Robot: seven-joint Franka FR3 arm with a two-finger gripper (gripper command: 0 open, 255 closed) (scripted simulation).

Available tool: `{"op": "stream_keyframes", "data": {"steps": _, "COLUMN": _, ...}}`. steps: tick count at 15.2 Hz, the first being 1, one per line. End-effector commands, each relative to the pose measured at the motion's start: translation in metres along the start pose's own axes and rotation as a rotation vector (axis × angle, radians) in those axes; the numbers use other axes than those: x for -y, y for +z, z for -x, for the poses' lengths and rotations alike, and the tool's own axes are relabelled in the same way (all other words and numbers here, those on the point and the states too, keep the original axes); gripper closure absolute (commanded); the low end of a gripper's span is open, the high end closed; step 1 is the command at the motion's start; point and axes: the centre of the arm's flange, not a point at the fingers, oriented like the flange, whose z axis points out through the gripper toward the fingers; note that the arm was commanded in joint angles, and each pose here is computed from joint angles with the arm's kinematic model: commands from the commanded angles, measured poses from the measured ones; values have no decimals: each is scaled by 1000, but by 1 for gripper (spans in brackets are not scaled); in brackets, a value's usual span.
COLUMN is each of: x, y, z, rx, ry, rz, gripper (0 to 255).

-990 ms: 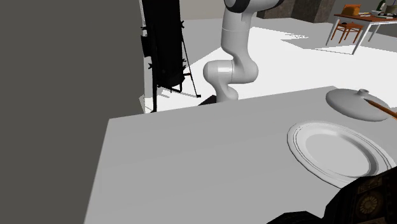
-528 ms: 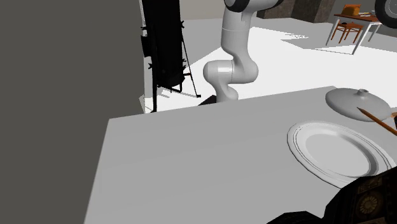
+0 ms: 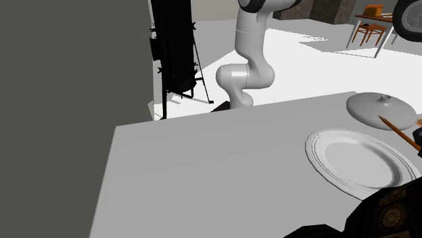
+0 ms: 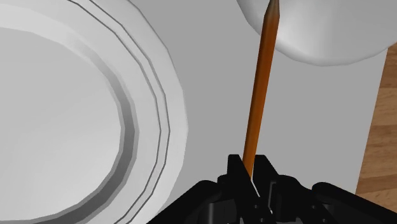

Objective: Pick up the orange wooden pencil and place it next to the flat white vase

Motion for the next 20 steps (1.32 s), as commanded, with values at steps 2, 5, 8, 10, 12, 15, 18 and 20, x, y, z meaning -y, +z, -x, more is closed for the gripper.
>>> {"op": "stream_keyframes", "data": {"steps": 2, "x": 0, "y": 1, "z": 0, "rx": 3, "ry": -1, "rz": 0, "gripper": 255}}
{"op": "stream_keyframes", "data": {"steps": 5, "x": 0, "y": 1, "z": 1, "rx": 3, "ry": -1, "rz": 0, "gripper": 0}}
{"op": "stream_keyframes", "data": {"steps": 8, "x": 0, "y": 1, "z": 0, "rx": 3, "ry": -1, "rz": 0, "gripper": 0}}
{"op": "stream_keyframes", "data": {"steps": 10, "x": 0, "y": -25, "z": 0, "rx": 3, "ry": -1, "rz": 0, "gripper": 0}}
{"op": "stream_keyframes", "data": {"steps": 12, "x": 0, "y": -49, "z": 0, "rx": 3, "ry": -1, "rz": 0, "gripper": 0}}
{"op": "stream_keyframes", "data": {"steps": 15, "x": 0, "y": -49, "z": 0, "rx": 3, "ry": -1, "rz": 0, "gripper": 0}}
{"op": "stream_keyframes", "data": {"steps": 18, "x": 0, "y": -49, "z": 0, "rx": 3, "ry": -1, "rz": 0, "gripper": 0}}
{"op": "stream_keyframes", "data": {"steps": 20, "x": 0, "y": -49, "z": 0, "rx": 3, "ry": -1, "rz": 0, "gripper": 0}}
